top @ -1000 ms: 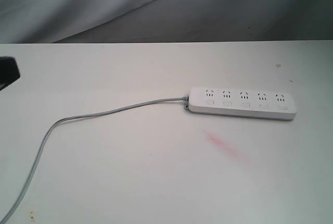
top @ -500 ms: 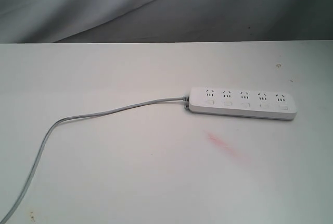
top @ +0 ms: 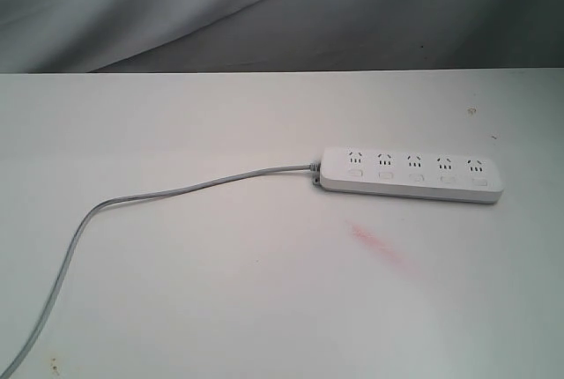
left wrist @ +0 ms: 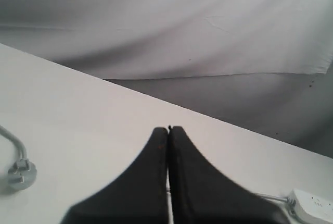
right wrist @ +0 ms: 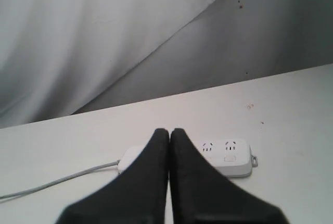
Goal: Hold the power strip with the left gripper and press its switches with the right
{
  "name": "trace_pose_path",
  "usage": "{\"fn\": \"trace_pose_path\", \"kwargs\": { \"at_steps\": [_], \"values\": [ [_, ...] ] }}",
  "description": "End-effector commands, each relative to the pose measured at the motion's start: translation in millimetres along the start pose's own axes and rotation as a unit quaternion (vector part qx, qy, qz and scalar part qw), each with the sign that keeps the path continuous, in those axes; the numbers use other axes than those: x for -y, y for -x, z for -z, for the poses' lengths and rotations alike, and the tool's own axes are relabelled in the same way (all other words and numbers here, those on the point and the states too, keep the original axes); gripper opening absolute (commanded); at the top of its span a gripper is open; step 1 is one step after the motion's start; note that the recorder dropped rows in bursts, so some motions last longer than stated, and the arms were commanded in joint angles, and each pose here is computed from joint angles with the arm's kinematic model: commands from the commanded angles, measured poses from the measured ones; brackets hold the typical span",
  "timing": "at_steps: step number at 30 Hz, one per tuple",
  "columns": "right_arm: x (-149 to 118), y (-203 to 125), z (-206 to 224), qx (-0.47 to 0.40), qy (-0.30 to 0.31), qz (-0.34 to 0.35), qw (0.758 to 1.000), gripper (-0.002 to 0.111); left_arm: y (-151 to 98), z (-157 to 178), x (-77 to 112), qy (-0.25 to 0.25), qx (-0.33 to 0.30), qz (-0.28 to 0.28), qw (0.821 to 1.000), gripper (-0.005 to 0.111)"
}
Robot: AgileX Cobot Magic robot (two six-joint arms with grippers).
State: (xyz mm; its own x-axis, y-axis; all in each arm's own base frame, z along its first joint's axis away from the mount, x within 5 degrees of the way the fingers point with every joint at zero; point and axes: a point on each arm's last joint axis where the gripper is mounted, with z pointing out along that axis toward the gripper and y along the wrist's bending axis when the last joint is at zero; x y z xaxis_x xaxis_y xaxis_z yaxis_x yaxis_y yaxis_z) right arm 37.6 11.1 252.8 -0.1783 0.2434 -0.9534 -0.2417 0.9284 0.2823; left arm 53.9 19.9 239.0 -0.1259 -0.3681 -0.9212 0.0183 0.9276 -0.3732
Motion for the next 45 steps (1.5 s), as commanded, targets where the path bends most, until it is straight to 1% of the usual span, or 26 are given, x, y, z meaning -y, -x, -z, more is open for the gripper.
{"fn": "trace_pose_path", "kwargs": {
  "at_steps": [1,4,7,9,10,11,13,16,24,27,32,35,38,45],
  "values": [
    [5,-14,-10,0.030,0.004,0.007,1.000,0.000,-8,-4,3.5,-0.034,0.019,-0.043,0.998,0.000],
    [9,-27,-16,0.044,0.007,0.011,0.999,0.000,-13,-6,4.3,-0.046,0.026,-0.073,0.996,0.000],
    [14,-42,-22,0.045,0.005,0.031,0.998,0.000,-24,-9,-0.2,-0.034,0.013,-0.086,0.996,0.000],
    [14,-44,-22,0.048,0.006,0.032,0.998,0.000,-33,-11,-3.6,-0.026,0.000,-0.093,0.995,0.000],
    [16,-49,-23,0.024,-0.003,0.035,0.999,0.000,-37,-12,-5.1,-0.023,-0.005,-0.097,0.995,0.000],
    [17,-50,-23,0.018,-0.007,0.048,0.999,0.000,-40,-13,-6.2,-0.021,-0.009,-0.098,0.995,0.000],
    [16,-47,-23,0.030,-0.004,0.057,0.998,0.000,-44,-14,-7.6,-0.019,-0.014,-0.101,0.995,0.000],
    [16,-46,-22,0.036,-0.005,0.074,0.997,0.000,-44,-14,-8.4,-0.015,-0.013,-0.103,0.994,0.000],
    [17,-49,-23,0.021,-0.010,0.073,0.997,0.000,-42,-14,-7.9,-0.017,-0.004,-0.112,0.994,0.000],
    [17,-49,-23,0.021,-0.010,0.073,0.997,0.000,-42,-13,-3.8,-0.039,-0.003,-0.104,0.994,0.000],
    [17,-49,-23,0.021,-0.010,0.073,0.997,0.000,-44,-12,8.4,-0.107,-0.004,-0.093,0.990,0.000],
    [17,-49,-23,0.021,-0.010,0.073,0.997,0.000,-44,-10,13.7,-0.137,-0.002,-0.093,0.986,0.000],
    [17,-49,-23,0.021,-0.010,0.071,0.997,0.000,-44,-10,15.3,-0.146,-0.002,-0.092,0.985,0.000],
    [17,-49,-23,0.021,-0.010,0.069,0.997,0.000,-44,-10,15.3,-0.146,0.000,-0.096,0.985,0.000]
  ]
}}
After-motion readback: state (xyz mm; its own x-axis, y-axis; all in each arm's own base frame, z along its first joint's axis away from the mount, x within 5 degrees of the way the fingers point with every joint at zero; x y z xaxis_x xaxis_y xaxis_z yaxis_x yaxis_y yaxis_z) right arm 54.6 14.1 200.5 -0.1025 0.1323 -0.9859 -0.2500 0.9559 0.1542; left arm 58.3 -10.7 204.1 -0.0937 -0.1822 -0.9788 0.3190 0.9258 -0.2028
